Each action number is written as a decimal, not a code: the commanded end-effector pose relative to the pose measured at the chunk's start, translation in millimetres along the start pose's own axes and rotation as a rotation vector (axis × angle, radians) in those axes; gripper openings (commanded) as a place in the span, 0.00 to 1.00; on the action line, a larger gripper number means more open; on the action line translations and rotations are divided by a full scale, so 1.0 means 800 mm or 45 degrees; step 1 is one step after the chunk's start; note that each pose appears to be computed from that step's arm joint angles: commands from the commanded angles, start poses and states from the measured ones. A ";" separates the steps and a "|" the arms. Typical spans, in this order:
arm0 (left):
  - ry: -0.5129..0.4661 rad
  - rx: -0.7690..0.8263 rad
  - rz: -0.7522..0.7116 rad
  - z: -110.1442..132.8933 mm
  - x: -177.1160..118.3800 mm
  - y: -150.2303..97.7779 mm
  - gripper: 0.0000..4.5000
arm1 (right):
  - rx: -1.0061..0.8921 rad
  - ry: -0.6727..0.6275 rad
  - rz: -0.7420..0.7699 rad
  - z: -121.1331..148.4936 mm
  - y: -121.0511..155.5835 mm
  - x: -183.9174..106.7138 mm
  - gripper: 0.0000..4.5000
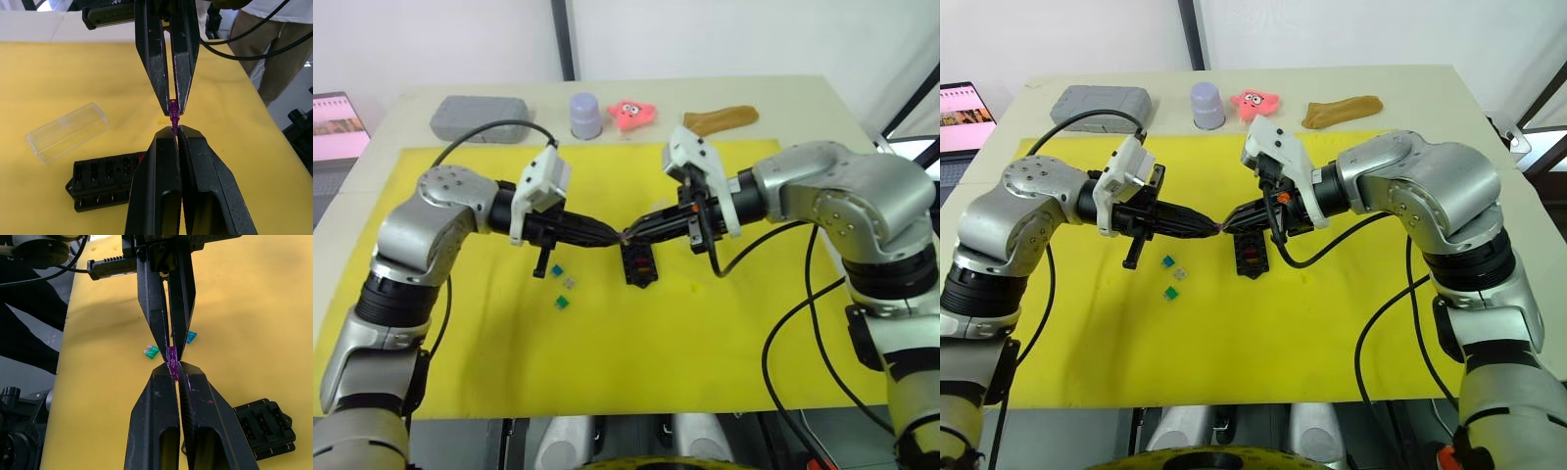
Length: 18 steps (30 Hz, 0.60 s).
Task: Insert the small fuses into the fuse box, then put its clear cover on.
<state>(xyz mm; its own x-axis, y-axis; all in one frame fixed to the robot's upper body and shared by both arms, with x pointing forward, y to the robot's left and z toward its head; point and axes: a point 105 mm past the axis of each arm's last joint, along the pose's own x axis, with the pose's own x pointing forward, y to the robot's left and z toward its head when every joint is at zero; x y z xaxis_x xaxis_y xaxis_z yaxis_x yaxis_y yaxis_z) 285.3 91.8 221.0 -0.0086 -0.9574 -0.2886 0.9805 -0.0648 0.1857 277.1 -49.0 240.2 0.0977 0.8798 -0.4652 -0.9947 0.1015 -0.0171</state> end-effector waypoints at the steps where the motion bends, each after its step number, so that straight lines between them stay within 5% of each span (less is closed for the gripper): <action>1: 0.028 0.025 0.035 0.007 -0.002 0.004 0.00 | -0.085 -0.023 0.000 0.016 0.008 -0.005 0.01; 3: 0.079 -0.008 0.081 0.002 -0.004 0.010 0.00 | -0.094 -0.016 -0.006 0.016 0.007 -0.005 0.01; 6: 0.228 0.013 0.145 -0.018 -0.010 0.018 0.22 | -0.170 0.033 -0.040 0.013 0.004 -0.004 0.00; 13: 0.488 0.073 0.145 -0.082 -0.021 0.012 0.99 | -0.448 0.236 -0.113 -0.023 -0.020 0.012 0.00; 18: 0.477 0.093 0.179 -0.099 -0.006 0.014 0.99 | -0.513 0.322 -0.118 -0.041 -0.037 0.024 0.00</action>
<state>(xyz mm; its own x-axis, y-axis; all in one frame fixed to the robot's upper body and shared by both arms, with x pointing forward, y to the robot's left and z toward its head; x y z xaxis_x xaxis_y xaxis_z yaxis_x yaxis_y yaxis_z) 310.8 121.6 146.8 0.1887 -0.7902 -0.5831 0.9649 0.0388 0.2597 305.5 -51.8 196.2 0.2076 0.7297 -0.6515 -0.9405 -0.0343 -0.3380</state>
